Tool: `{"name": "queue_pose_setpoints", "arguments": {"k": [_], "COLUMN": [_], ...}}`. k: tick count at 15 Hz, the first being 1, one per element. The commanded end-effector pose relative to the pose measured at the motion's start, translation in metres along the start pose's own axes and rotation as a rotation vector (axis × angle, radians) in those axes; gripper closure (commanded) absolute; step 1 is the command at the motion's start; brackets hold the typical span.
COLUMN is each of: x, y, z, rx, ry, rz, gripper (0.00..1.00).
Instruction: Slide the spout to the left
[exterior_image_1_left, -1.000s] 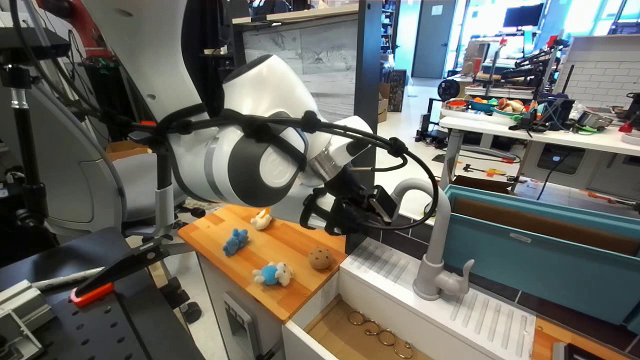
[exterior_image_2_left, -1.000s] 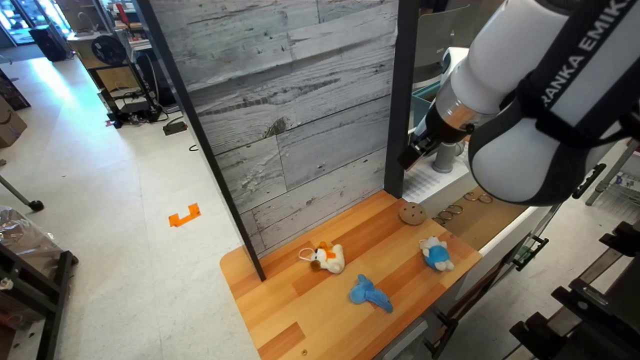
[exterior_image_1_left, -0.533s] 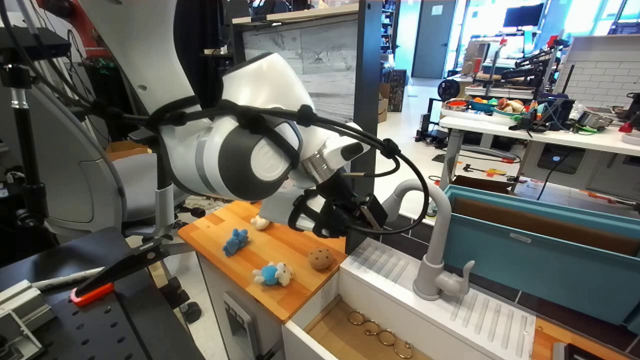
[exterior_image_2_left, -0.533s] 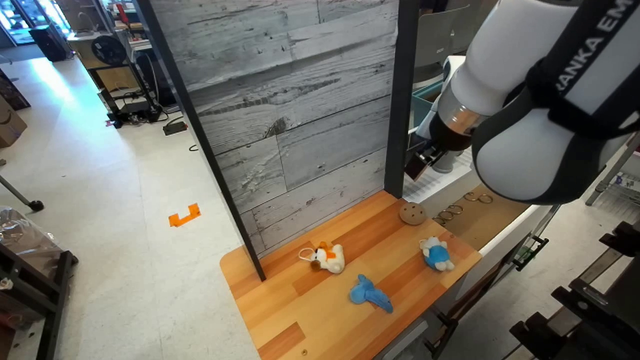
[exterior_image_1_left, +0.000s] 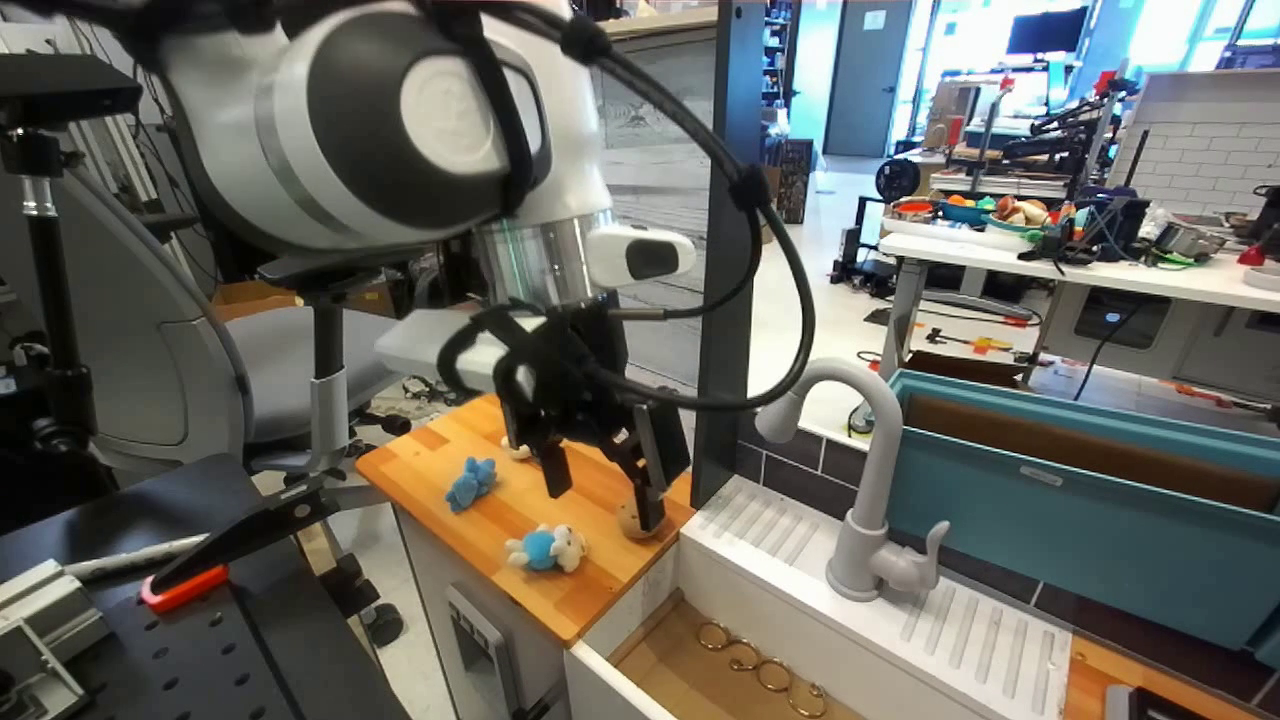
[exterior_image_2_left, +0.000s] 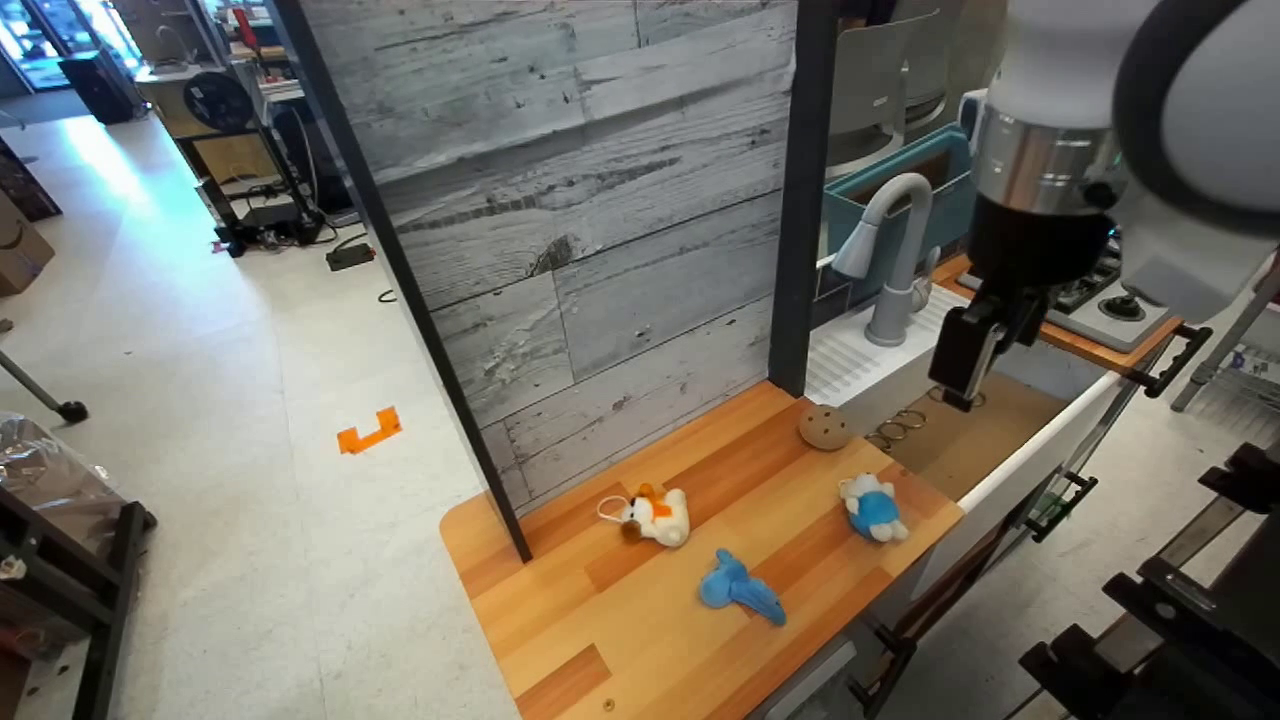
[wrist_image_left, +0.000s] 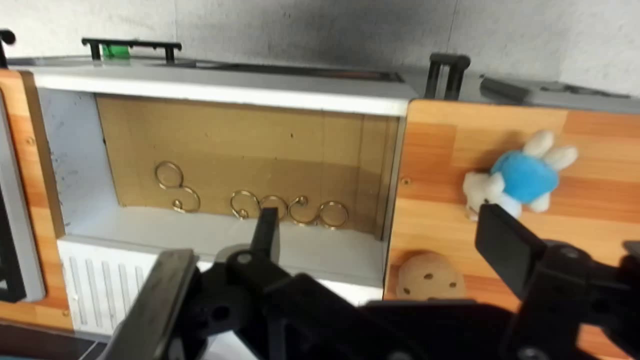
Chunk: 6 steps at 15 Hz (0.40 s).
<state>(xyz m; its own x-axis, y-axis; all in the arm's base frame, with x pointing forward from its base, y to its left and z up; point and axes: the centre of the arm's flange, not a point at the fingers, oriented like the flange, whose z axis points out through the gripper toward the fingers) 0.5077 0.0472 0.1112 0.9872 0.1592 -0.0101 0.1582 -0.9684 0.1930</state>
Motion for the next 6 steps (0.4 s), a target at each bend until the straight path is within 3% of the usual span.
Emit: {"name": "queue_pose_setpoints", "arguments": {"k": [1,2,3,6], "x": [-0.022,-0.024,-0.014,-0.019], "y": [0.014,0.019,0.007,0.020], "z": [-0.067,-0.079,-0.044,-0.074], "rx": [0.083,0.111,0.051,0.093], "ry": [-0.126,-0.165,-0.116,-0.137], "rz": [-0.002,-0.008,0.000,0.004], "gripper": [0.00,0.00,0.00,0.00]}}
